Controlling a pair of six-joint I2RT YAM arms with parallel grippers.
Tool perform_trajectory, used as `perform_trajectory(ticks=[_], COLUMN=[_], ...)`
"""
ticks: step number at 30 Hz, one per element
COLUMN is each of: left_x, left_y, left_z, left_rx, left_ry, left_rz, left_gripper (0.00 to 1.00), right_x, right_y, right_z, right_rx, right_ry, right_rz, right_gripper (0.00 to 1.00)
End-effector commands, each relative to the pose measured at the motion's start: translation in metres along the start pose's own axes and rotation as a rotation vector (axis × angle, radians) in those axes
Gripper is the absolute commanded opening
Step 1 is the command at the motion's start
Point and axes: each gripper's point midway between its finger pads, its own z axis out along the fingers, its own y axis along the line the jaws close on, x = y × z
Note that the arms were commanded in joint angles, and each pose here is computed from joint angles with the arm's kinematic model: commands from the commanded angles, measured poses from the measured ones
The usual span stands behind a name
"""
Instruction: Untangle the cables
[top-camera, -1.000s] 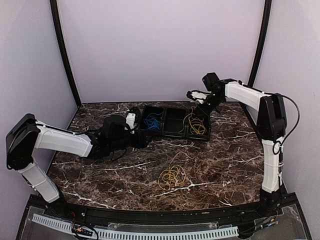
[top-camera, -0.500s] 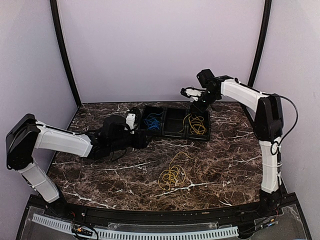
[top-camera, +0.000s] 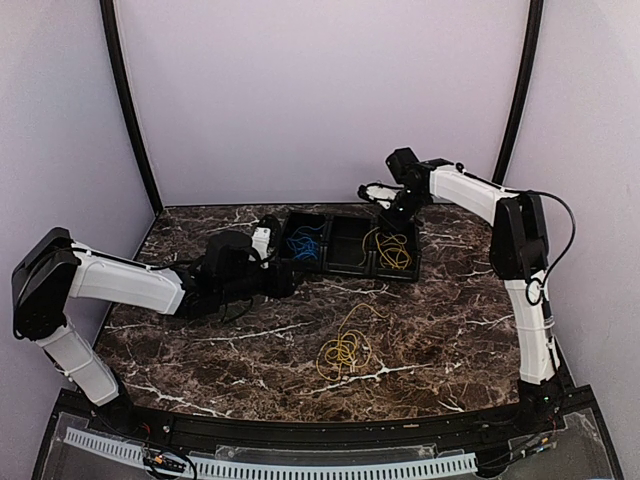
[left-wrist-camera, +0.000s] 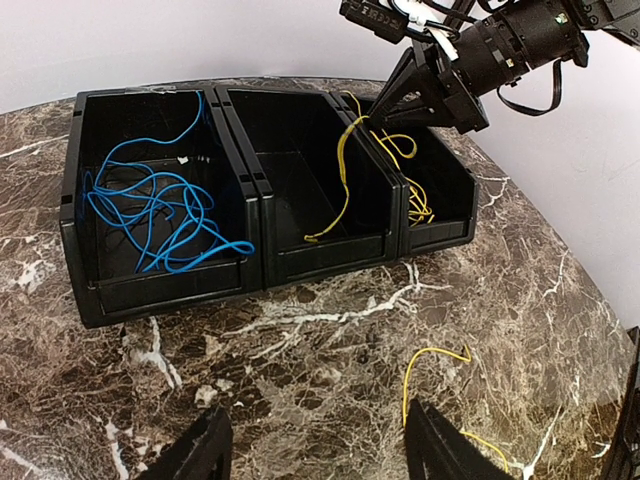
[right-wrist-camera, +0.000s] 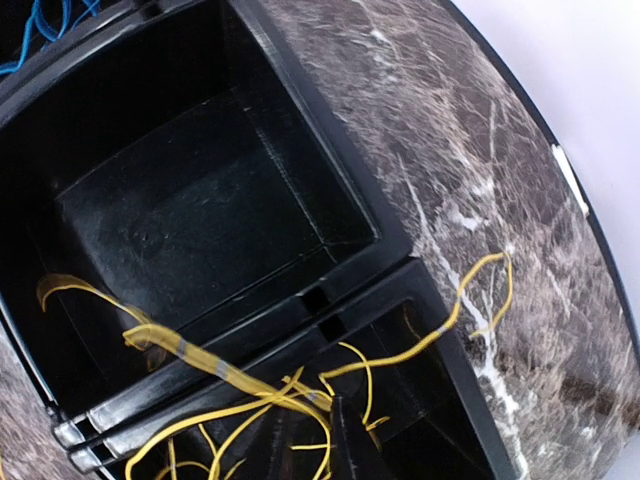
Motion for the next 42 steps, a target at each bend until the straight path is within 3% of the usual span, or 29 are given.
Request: perform_trajectory(ticks=[1,8,17,27,31,36,42], left_x=[-0.009,-0.005,0.003,0.001,0.002,0.001,0.003], left_y=[-0.006,-0.006,-0.005,-0.009,-0.008,-0.007,-0.008], left_z=[-0.003,0.000,0.004,0.006,0.005,0.004,0.007], left_rx=[0.023,0.025,0.032,0.044,0.038,0.034,0.038], left_ry=[-0.020,-0.013,0.005,0.011,0.015,0.011,0.018], left_rz=[-0.010,-0.015,-0.026,-0.034,-0.033,-0.029,-0.026], left_gripper=[0.61,0.61,0.61,0.60,0.60,0.60,0.60], right_x=[0.004,0.020,0.055,0.058,0.053,0.046,0.042], right_y=[0.002,-0.004,0.013,0.008,0.008,0.003,-0.002], right_z=[0.008,0.009,0.024,0.035,0.013,-0.026,-0.051], right_rx=[-0.019,-0.035,-0.097,-0.080,-0.075,-0.024,0.014], right_ry=[-0.005,-0.002,0.093,0.133,0.120,0.091,0.074], right_rz=[0.016,0.050,0.098,0.150,0.138,0.105,0.094], right_gripper=[0.00,0.00,0.00,0.00,0.10,0.30,0.34])
